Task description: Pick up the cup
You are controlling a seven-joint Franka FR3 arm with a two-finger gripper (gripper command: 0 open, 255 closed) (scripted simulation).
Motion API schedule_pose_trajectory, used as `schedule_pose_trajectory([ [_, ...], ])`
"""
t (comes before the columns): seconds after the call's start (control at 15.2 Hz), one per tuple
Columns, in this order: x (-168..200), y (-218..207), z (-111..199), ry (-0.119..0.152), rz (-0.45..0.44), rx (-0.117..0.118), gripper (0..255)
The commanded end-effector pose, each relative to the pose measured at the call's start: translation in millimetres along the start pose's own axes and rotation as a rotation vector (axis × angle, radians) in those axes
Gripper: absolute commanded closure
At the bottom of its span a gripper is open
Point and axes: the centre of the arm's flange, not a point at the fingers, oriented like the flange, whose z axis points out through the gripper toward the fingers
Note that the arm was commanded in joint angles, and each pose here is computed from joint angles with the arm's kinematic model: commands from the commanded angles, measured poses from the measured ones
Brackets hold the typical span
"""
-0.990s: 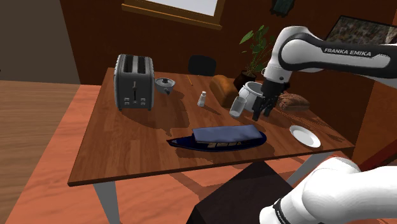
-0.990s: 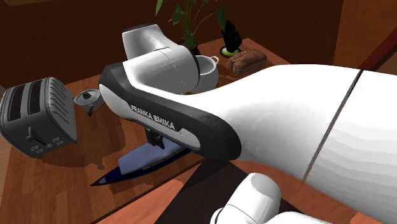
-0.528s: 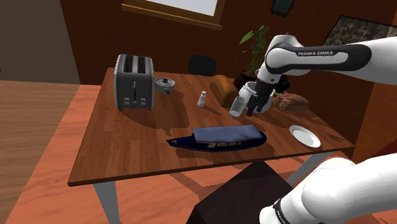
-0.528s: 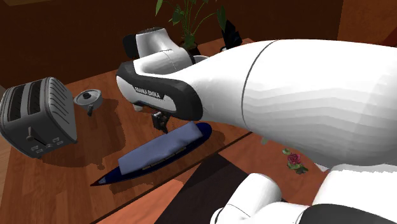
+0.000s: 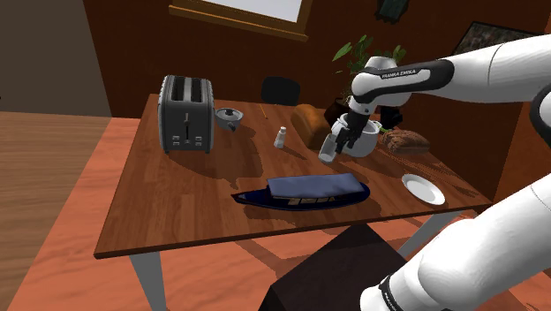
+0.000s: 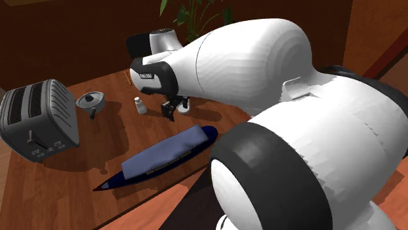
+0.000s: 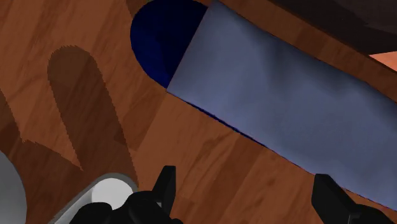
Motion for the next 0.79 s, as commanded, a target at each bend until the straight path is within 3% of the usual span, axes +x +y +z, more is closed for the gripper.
schedule_pose_trajectory([
  [0.0, 13, 19, 7, 0.014, -0.013, -0.008, 0],
  [0.73, 100, 117, 36, 0.086, -0.078, -0.042, 0],
])
